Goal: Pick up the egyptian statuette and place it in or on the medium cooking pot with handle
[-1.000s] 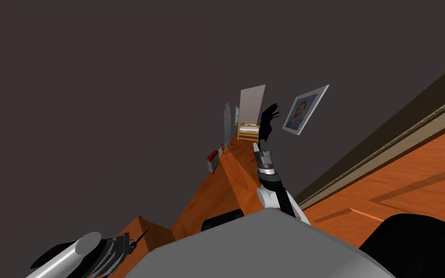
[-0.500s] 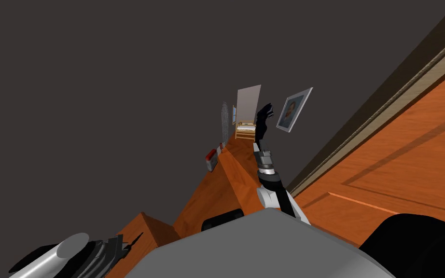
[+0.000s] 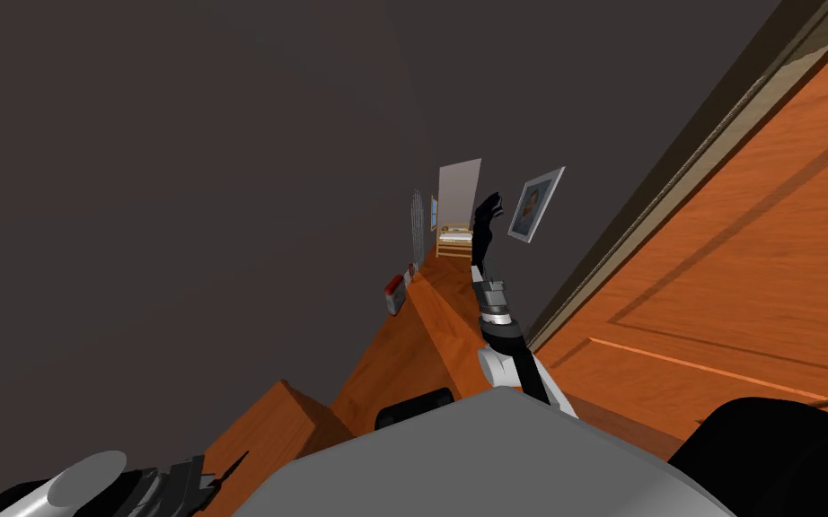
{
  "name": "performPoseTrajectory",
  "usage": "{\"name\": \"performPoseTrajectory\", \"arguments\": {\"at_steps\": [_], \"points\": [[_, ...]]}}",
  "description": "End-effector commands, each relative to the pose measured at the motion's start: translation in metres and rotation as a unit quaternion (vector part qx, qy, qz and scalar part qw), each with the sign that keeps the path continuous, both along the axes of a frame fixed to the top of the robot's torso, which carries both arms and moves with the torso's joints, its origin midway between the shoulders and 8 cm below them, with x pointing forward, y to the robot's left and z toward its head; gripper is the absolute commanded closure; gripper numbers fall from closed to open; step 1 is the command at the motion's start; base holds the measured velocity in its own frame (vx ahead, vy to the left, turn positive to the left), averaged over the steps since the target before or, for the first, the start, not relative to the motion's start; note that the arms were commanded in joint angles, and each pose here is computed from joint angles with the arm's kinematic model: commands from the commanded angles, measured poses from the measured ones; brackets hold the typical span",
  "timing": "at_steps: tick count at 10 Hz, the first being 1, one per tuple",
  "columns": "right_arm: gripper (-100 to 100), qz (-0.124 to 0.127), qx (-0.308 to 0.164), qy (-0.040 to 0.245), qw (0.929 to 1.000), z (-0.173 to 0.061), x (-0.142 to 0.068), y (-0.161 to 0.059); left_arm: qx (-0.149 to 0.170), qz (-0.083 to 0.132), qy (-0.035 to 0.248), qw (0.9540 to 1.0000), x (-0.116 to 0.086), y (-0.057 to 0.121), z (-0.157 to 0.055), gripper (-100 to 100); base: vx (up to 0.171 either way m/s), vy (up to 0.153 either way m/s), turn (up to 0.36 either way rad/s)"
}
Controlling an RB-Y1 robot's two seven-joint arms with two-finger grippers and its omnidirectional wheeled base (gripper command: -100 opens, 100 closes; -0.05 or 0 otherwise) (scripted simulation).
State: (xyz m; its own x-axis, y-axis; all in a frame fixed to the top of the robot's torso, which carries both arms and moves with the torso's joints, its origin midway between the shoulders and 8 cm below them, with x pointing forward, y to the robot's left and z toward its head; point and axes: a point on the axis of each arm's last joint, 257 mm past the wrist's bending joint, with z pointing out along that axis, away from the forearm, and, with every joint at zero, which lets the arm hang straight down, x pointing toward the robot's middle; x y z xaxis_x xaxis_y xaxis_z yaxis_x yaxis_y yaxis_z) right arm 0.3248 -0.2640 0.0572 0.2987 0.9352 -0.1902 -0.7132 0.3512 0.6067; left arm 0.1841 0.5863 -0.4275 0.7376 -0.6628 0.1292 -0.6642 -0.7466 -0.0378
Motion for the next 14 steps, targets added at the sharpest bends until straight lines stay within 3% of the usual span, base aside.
{"name": "performPoseTrajectory", "arguments": {"at_steps": [1, 9, 11, 12, 14], "points": [[0, 0.000, 0.000, 0.000, 1.0000, 0.000, 0.000, 0.000, -0.005, 0.011, 0.011, 0.9999, -0.013, 0.003, 0.003, 100, -0.159, 0.142, -0.012], [0, 0.000, 0.000, 0.000, 1.0000, 0.000, 0.000, 0.000, -0.028, 0.070, 0.055, 0.9957, -0.074, 0.020, 0.023, 100, -0.139, 0.151, -0.012], [0, 0.000, 0.000, 0.000, 1.0000, 0.000, 0.000, 0.000, -0.027, 0.069, 0.054, 0.9958, -0.075, 0.021, 0.022, 100, -0.108, 0.076, 0.002], [0, 0.000, 0.000, 0.000, 1.0000, 0.000, 0.000, 0.000, -0.028, 0.070, 0.056, 0.9956, -0.076, 0.021, 0.023, -100, -0.015, 0.010, 0.003], [0, 0.000, 0.000, 0.000, 1.0000, 0.000, 0.000, 0.000, -0.028, 0.070, 0.056, 0.9956, -0.076, 0.021, 0.023, -100, -0.004, 0.002, 0.000]]}}
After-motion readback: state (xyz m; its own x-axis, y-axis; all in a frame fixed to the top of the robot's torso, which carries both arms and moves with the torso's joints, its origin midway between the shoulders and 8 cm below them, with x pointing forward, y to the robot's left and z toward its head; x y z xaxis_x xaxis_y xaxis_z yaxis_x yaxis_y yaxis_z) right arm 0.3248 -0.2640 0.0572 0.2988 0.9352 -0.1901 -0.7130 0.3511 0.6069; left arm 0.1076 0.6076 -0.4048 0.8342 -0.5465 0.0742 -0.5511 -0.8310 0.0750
